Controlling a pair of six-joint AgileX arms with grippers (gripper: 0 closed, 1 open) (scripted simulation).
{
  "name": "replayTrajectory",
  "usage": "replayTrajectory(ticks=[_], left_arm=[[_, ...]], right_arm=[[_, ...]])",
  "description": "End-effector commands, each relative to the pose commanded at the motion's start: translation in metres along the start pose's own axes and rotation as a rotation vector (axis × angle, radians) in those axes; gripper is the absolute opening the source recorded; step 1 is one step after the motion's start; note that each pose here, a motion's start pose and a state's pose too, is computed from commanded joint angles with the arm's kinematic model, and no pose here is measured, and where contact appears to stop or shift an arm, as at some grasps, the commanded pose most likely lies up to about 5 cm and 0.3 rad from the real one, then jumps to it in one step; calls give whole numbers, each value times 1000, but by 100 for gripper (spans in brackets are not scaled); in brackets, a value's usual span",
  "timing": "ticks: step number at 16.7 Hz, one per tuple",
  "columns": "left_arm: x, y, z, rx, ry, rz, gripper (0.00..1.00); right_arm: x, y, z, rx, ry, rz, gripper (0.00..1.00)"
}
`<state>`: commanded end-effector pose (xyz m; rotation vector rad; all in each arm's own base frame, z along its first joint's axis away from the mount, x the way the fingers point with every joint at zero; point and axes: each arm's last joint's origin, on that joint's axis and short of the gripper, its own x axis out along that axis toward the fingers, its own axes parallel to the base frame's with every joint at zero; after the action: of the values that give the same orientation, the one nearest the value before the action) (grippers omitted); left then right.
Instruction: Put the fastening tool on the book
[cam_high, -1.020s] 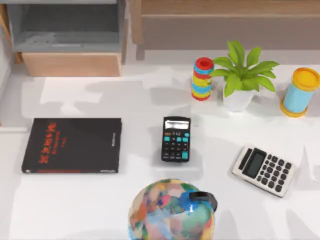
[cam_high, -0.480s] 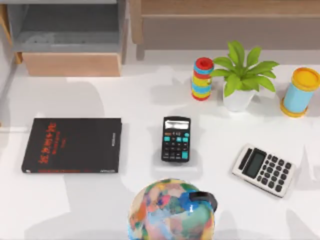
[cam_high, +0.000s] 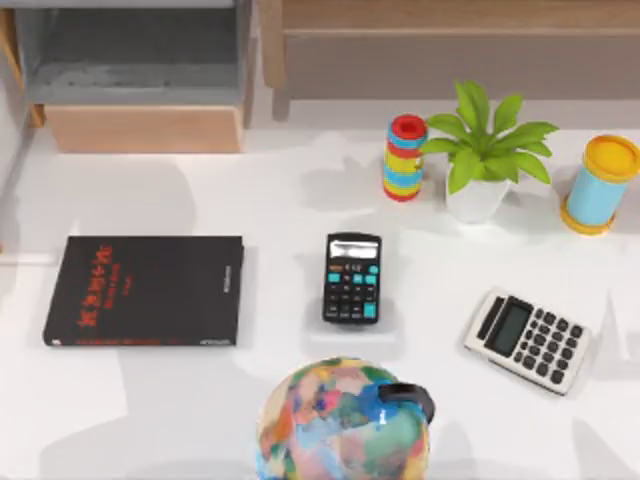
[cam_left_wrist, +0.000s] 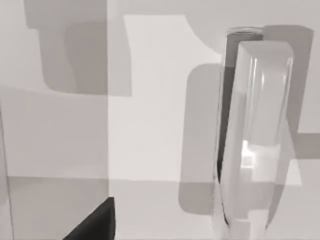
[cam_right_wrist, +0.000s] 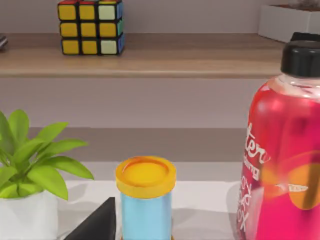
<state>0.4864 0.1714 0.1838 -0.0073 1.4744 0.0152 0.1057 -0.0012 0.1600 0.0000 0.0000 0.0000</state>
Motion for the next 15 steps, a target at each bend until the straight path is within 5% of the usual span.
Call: replayTrajectory(ticks=[10, 15], left_arm=[[-40, -8, -26, 1, 0, 2, 100], [-19, 0, -25, 2, -7, 3, 100]], right_arm=[[0, 0, 0, 0, 0, 0, 100], [0, 0, 0, 0, 0, 0, 100]])
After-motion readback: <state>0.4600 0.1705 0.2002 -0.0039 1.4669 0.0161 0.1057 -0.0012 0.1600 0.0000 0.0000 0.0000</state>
